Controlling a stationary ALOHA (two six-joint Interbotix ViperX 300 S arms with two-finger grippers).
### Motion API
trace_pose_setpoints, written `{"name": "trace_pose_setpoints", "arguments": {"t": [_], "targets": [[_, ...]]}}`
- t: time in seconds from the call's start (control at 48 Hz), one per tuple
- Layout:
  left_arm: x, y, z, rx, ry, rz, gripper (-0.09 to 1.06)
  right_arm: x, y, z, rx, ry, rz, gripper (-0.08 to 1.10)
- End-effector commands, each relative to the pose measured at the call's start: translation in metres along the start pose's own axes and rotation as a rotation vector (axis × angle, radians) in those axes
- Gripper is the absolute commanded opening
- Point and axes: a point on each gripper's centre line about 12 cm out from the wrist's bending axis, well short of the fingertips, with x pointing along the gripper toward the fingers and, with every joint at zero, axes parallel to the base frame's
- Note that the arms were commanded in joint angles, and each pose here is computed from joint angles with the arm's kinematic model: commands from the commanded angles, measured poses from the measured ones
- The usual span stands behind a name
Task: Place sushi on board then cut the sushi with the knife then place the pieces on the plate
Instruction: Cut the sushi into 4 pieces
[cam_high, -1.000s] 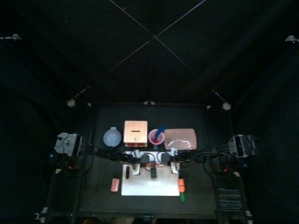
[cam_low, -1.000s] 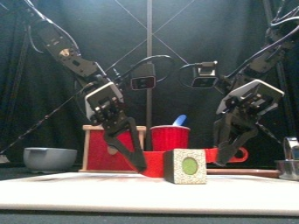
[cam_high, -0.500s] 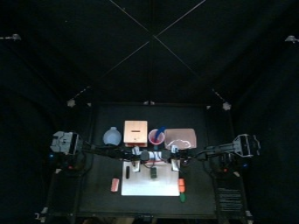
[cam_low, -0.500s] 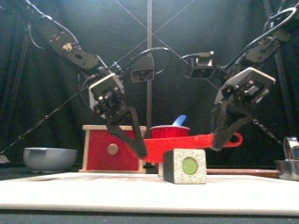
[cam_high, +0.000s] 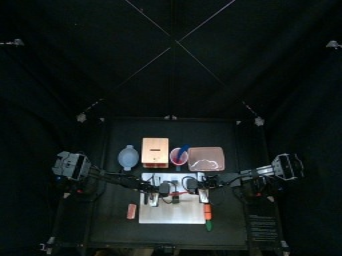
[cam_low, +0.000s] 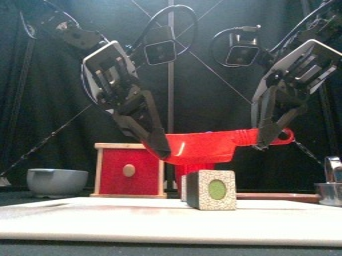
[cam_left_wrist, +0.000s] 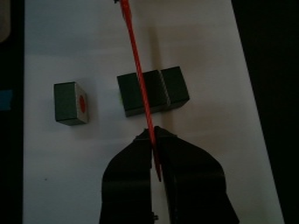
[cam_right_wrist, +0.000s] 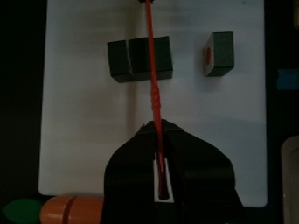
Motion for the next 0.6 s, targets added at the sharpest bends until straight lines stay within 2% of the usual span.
{"name": "trace_pose_setpoints", "arguments": {"t": [0.021,0.604], "targets": [[-0.003,-0.008,0.012,0.015,-0.034,-0.015,0.38,-0.003,-0.001,0.005,0.001,-0.02,-0.002,0.34],[0.006,-0.004,0.003,0.01,0.001,-0.006,0.38,0.009,-0.004,-0.003,0.007,0.022,-0.008,0.34]]}}
